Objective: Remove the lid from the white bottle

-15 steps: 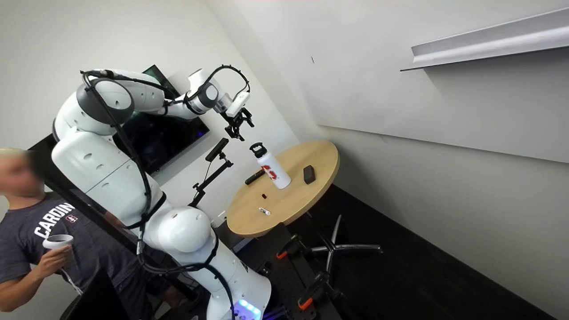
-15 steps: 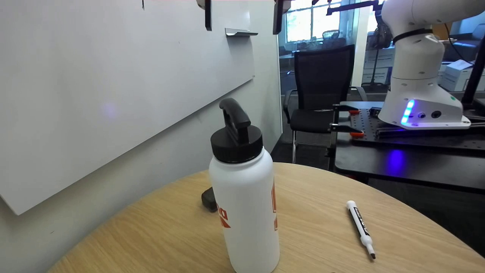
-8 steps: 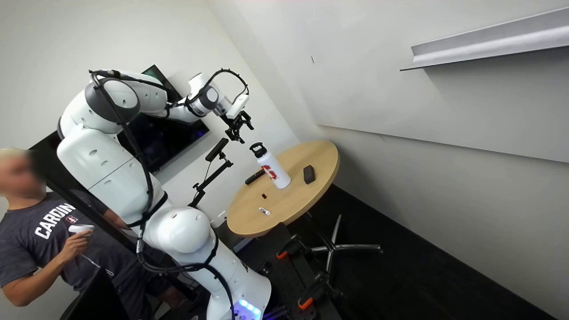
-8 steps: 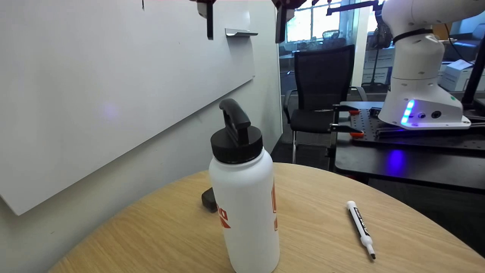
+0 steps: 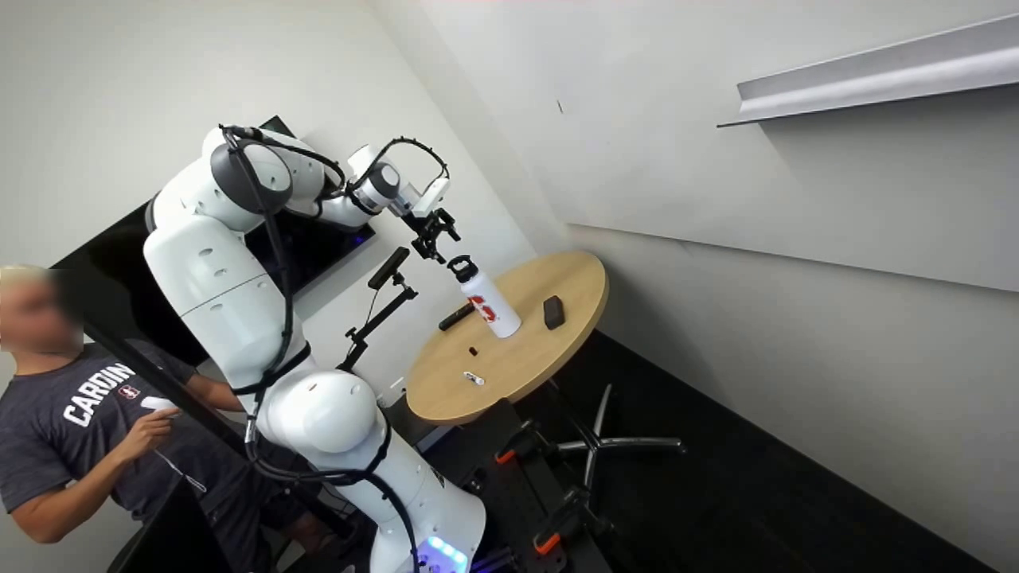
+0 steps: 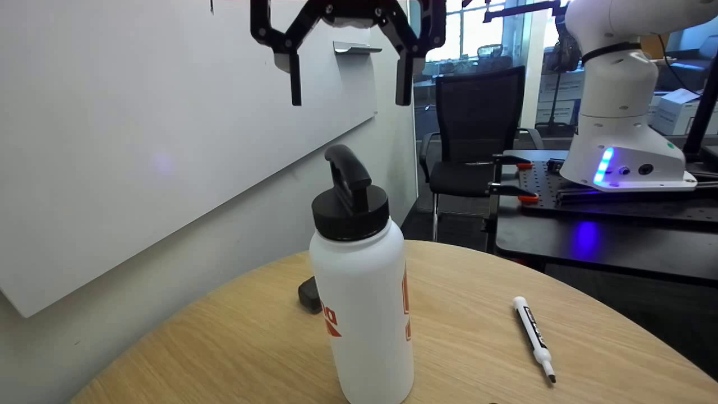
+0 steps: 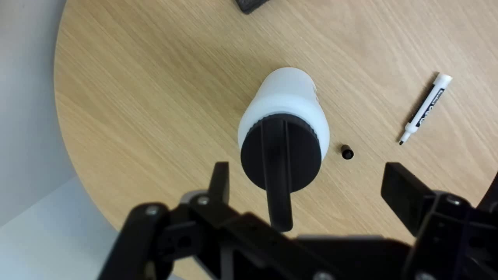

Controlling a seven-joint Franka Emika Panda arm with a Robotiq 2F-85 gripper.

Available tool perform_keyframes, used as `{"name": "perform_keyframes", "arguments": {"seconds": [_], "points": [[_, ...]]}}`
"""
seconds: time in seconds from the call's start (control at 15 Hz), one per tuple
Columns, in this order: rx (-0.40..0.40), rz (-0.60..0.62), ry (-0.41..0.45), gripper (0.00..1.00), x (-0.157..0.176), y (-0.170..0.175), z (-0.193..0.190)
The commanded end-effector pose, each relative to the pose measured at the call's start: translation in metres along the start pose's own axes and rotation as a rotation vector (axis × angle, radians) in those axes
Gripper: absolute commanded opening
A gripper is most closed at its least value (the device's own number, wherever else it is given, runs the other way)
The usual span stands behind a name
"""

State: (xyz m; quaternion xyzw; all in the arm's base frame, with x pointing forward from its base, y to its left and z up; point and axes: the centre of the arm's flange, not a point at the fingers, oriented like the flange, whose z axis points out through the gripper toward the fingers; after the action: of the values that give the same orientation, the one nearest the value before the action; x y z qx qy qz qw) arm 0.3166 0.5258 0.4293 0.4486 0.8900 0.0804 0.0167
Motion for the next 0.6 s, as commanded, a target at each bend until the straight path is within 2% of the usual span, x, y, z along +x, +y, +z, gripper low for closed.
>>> {"name": "perform_keyframes", "arguments": {"seconds": [0.0, 0.53], "points": [[0.071, -0.009, -0.022, 1.00, 0.010, 0.023, 0.004], [0.139, -0.068, 0.012, 1.00, 0.024, 0.043, 0.022]]}}
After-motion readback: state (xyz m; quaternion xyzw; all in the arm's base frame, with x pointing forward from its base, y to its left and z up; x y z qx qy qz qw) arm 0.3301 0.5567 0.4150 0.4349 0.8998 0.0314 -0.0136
